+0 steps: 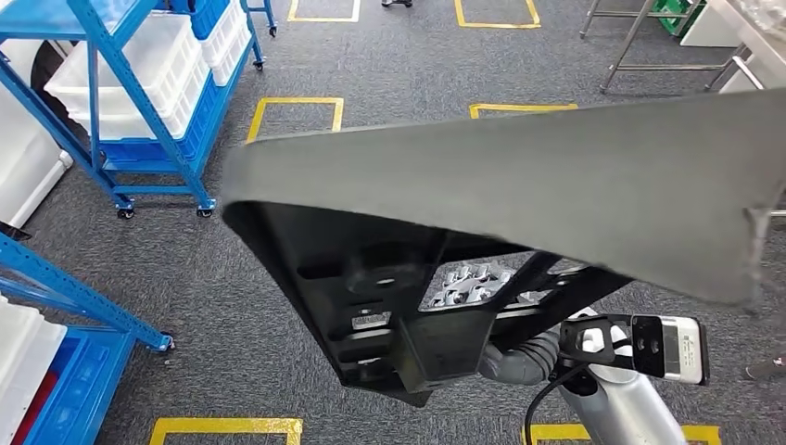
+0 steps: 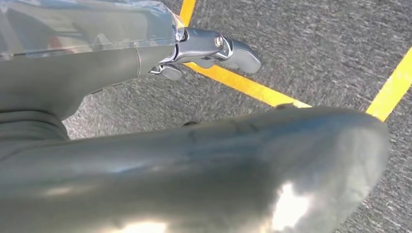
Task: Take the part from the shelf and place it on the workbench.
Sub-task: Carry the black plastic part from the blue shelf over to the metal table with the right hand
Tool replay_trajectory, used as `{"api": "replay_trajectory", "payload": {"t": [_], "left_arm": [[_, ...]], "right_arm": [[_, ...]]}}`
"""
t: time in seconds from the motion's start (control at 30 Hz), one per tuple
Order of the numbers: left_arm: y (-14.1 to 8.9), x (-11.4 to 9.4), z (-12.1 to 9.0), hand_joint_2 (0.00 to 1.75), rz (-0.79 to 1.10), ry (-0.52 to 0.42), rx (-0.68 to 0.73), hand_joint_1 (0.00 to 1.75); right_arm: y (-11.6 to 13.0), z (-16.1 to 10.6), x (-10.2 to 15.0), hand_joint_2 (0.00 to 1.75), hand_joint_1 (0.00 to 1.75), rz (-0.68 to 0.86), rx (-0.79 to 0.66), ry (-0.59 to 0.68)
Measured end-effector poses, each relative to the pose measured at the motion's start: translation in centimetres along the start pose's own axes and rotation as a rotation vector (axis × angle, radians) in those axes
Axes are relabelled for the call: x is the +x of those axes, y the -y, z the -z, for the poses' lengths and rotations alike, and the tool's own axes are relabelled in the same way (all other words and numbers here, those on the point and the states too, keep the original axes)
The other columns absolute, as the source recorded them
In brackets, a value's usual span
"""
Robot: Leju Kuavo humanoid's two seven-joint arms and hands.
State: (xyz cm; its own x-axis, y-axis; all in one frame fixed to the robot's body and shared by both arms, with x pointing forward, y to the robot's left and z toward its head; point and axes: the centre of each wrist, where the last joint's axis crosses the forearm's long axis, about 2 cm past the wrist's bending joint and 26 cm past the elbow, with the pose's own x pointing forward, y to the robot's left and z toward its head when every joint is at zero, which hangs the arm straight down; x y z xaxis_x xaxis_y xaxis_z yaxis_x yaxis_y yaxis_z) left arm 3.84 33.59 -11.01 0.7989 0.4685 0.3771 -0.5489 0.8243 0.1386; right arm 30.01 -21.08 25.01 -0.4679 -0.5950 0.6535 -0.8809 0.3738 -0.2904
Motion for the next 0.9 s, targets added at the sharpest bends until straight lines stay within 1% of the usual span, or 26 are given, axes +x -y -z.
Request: {"api": "replay_trajectory", "payload": {"t": [0.27, 0.43, 0.63, 0.9], "left_arm": [[0.02, 0.16, 0.04, 0.00, -0.012, 0.005, 0.011, 0.00], [-0.48, 0.08, 0.08, 0.00, -0.013, 0.012, 0.027, 0.00], [-0.49, 0.23, 0.12, 0.00, -0.003, 0.022, 0.013, 0.00], [-0.76, 0.43, 0.21, 0.00, 0.002, 0.045, 0.015, 0.00]], "right_arm": [[-0.05, -0.05, -0.15, 1.75, 1.73, 0.008, 0.002, -0.009], [0.04, 0.02, -0.16, 1.75, 1.73, 0.013, -0.005, -0.008], [0.02, 0.21, -0.11, 1.75, 1.73, 0.009, -0.019, -0.011], [-0.57, 0.40, -0.08, 1.75, 1.73, 0.000, -0.022, -0.007]]}}
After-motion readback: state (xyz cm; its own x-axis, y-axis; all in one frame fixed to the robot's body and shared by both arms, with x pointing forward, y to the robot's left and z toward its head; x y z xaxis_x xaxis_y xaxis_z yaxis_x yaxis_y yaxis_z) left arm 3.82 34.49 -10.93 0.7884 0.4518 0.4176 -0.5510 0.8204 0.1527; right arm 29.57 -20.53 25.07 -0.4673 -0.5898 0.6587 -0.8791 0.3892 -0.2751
